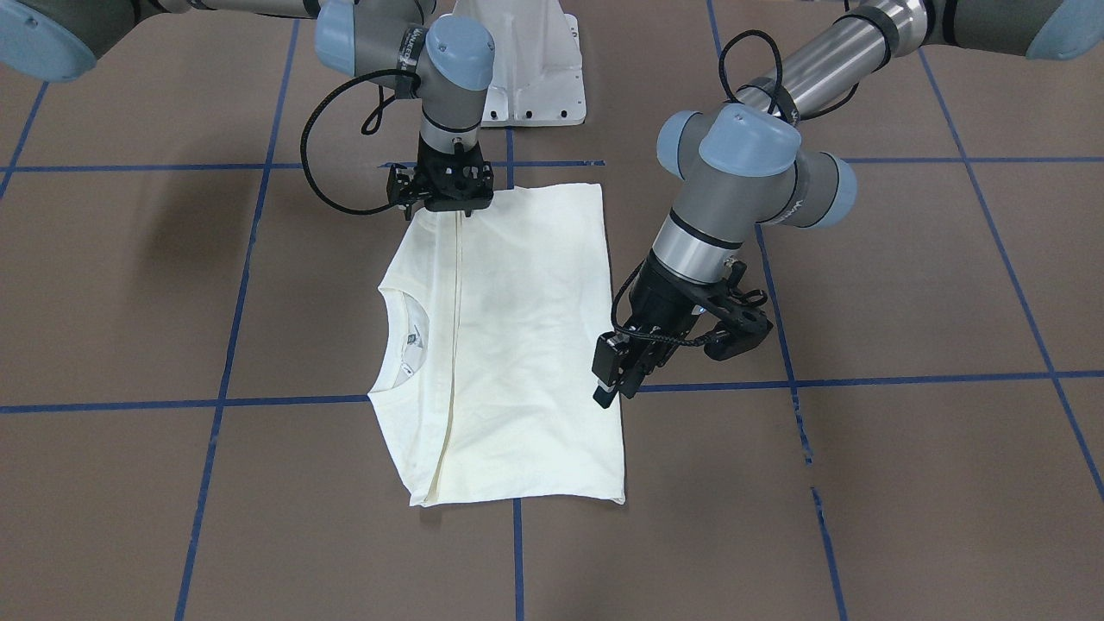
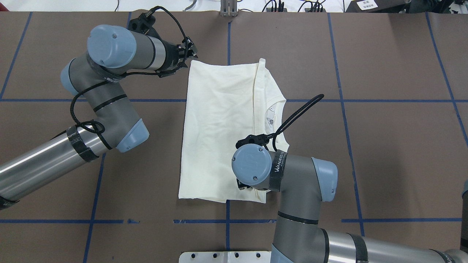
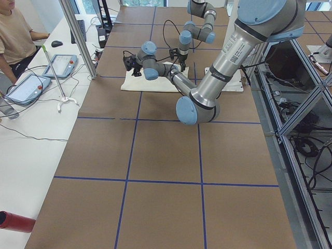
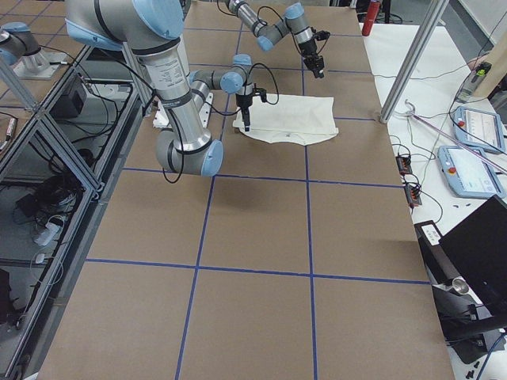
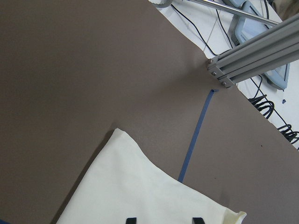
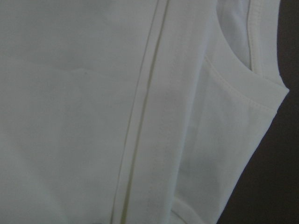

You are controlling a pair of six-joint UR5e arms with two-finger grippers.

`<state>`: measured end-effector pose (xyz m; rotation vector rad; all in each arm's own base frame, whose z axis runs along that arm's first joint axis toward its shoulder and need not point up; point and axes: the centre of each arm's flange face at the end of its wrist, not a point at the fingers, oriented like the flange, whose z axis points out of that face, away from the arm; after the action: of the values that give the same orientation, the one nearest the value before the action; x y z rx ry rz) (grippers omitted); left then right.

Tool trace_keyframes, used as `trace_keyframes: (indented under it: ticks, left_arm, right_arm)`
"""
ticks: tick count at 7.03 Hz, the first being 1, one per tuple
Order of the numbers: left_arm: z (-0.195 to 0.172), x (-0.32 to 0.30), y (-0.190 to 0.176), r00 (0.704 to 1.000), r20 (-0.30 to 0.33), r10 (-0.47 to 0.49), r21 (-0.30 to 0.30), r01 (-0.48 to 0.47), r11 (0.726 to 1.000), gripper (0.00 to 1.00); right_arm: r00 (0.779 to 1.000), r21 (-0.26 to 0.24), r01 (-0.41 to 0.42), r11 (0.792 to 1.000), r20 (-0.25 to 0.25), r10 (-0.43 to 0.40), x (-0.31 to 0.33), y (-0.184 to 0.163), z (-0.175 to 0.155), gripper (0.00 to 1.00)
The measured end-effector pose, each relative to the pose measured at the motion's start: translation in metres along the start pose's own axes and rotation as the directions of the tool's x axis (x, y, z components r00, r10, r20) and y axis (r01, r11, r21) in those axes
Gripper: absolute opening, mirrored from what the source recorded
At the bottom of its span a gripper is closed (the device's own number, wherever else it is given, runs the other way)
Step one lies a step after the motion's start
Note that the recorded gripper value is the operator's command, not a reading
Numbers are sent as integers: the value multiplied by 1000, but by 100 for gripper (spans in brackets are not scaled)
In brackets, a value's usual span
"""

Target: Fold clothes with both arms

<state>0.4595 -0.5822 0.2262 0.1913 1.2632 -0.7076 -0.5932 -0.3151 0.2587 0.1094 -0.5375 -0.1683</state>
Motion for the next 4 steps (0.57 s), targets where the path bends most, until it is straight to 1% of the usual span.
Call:
trace_keyframes:
  ticks: [2,3,4]
  left_arm:
    - [-1,0,0,1000,-2,0,0,0,1000,50]
    - [-3,1,1,1000,-6,1,-1,-1,1000,50]
    - [-6,4,2,1000,-11,2,-2,-2,1000,50]
  right_arm:
    - [1000,-8,-3,1000,-28,3,19,2,9,100]
    - [999,-5,14,1000,-35,-14,43,4,9,100]
    - [998,0,50,999,-41,-50,75,10,6,100]
